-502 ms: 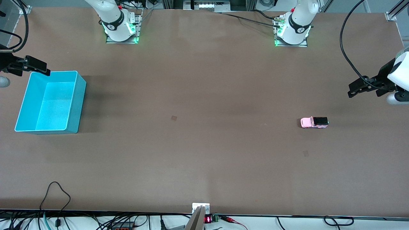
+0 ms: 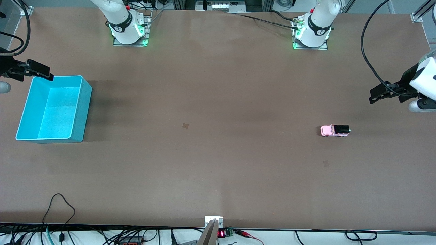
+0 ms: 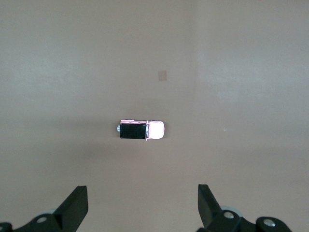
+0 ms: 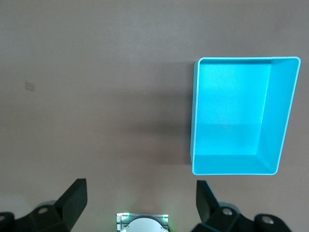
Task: Wind and store pink jeep toy
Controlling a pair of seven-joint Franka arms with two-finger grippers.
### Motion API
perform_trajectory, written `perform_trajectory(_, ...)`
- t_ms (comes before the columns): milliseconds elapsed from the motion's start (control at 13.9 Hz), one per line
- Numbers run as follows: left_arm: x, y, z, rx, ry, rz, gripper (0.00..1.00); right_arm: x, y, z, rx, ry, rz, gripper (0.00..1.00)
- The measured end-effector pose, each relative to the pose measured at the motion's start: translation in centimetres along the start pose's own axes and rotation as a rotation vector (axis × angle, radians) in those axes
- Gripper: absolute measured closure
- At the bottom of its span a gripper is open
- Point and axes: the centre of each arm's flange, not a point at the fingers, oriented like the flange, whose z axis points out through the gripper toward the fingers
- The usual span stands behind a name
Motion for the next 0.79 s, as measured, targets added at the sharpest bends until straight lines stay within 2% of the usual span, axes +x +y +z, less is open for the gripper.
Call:
perform_trajectory(143,0.5,0.6,2.2,0.001,-0.041,0.010,0.00,0.0,0.0,0.0,0.000,0.000,0.000,0.00)
perform_trajectory(502,3.0,2.9,11.8,0.001,-0.194,0.049,0.00,0.3,0.3,0.2,0.000,0.004,0.005,0.00)
perform_trajectory(645,3.7,3.0,15.4,-0.005,-0.207,0.093,0.00,0.5,0.5,0.4,0.001,0.005,0.008,0.00)
perform_trajectory(789,3.7,2.9,18.8,-0.021,-0.179,0.238,0.00,0.6,0.6,0.6,0.001,0.001,0.009,0.00)
